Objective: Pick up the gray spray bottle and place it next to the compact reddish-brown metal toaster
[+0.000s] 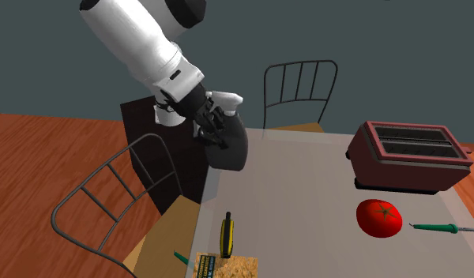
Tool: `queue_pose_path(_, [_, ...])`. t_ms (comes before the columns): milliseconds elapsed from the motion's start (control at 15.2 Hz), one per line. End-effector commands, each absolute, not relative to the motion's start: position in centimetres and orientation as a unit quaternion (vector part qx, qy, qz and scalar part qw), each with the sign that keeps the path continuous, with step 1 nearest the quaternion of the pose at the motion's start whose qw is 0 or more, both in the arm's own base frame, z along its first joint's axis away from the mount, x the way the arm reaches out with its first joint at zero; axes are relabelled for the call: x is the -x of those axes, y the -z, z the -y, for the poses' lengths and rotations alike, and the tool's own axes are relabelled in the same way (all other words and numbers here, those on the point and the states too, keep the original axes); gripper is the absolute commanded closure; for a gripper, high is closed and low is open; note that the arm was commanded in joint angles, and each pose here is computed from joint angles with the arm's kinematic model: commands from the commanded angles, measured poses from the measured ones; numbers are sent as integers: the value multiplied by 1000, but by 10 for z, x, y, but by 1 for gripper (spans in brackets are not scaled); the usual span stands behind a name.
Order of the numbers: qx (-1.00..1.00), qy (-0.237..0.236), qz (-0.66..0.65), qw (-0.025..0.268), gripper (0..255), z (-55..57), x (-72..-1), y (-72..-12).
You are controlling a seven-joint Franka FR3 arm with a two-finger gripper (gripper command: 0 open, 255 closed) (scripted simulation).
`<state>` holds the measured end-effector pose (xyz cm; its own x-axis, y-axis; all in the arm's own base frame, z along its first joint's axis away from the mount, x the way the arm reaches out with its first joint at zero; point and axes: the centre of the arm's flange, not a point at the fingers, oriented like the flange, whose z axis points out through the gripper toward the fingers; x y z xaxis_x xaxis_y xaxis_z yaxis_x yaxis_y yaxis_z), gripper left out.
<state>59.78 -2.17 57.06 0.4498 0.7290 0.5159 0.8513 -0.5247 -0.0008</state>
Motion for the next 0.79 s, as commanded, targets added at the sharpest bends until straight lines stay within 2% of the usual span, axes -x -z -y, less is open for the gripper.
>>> queue_pose_path(0, [841, 233, 470, 131, 255, 21, -599, -581])
queue_pose_path(396, [841, 233, 470, 131, 255, 21, -599, -611])
queue_pose_path(726, [841, 233, 470, 131, 255, -45, -603, -611])
